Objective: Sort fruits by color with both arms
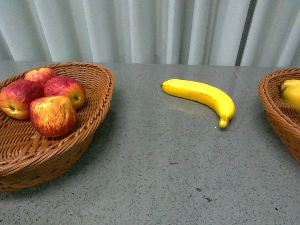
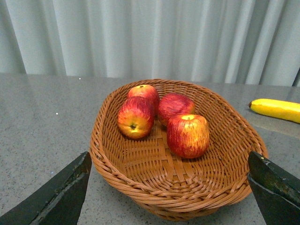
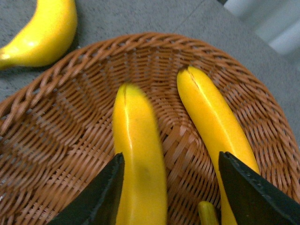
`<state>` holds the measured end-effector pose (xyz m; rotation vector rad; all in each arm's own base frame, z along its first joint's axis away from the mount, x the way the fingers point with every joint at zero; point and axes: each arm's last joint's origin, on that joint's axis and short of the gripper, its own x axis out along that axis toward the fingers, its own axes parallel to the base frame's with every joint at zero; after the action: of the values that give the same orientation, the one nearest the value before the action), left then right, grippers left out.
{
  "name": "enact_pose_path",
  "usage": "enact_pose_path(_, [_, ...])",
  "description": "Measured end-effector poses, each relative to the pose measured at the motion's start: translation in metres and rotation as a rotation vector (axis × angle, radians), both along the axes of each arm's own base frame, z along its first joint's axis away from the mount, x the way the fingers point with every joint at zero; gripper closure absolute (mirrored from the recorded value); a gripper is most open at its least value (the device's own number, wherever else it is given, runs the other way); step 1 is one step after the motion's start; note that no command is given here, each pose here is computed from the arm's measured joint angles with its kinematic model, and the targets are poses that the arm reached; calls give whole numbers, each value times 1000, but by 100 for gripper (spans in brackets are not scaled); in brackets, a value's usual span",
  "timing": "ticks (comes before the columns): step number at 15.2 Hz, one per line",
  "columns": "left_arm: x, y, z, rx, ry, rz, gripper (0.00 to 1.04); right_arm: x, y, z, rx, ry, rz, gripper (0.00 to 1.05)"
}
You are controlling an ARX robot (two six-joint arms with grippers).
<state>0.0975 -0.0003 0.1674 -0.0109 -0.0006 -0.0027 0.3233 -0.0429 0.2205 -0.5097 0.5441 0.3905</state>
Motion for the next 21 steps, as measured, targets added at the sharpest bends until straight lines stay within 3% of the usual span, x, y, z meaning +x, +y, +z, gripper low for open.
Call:
enact_pose_path(1, [0,0,0,0,0,0,7,0,0,2,0,-4,3,38])
enact_pose_path(4, [0,0,0,0,0,0,7,13,21,36,31,-125,58,4])
enact_pose_path(7, [0,0,0,0,0,0,7,48,76,55,201,-173,181,7])
enact_pose_path(9, [0,0,0,0,0,0,7,75,119,38,274,-93,239,7])
enact_pose_path(12, [0,0,0,0,0,0,7,110,170,2,277,43,262,7])
enact_pose_path(16, [0,0,0,0,0,0,7,132,184,-21,299,172,204,7])
enact_pose_path(21, [0,0,0,0,0,0,7,140,180,-43,202,215,109,7])
